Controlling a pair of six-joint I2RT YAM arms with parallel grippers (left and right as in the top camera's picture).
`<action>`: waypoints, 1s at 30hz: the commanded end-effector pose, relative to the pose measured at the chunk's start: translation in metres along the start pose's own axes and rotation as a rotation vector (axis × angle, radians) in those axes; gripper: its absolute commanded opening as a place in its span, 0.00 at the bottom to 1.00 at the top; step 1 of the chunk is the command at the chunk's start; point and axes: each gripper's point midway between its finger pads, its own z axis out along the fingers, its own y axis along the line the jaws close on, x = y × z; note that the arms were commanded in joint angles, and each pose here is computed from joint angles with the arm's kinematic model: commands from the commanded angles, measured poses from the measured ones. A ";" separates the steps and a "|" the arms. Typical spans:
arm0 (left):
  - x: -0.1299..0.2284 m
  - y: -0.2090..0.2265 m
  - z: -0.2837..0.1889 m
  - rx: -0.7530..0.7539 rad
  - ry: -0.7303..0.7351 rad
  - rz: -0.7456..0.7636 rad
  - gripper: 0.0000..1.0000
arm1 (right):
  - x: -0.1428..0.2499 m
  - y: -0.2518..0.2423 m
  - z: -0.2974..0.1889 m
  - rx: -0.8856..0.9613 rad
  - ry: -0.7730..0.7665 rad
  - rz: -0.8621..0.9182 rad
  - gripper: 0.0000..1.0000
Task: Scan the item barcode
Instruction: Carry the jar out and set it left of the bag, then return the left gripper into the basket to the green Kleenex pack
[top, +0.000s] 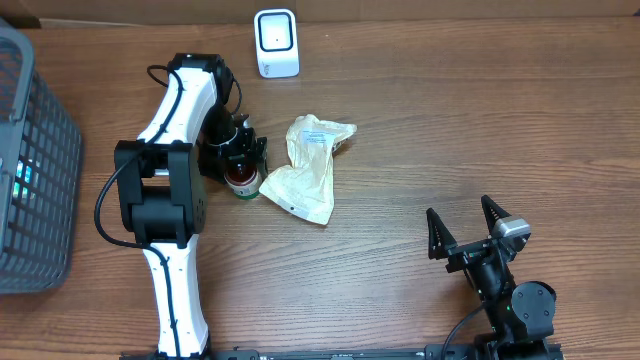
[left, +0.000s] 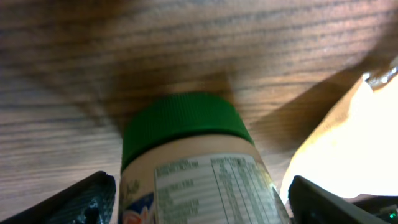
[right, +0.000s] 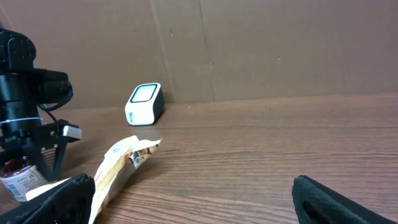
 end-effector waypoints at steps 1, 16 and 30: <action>-0.013 0.002 -0.014 -0.030 -0.058 -0.022 1.00 | 0.003 -0.001 0.000 0.002 0.002 -0.001 1.00; 0.078 0.006 -0.338 -0.130 -1.041 -0.212 1.00 | 0.003 -0.001 0.000 0.002 0.002 -0.001 1.00; 0.205 0.243 -0.375 -0.185 -1.173 -1.010 1.00 | 0.003 -0.001 0.000 0.002 0.002 -0.001 1.00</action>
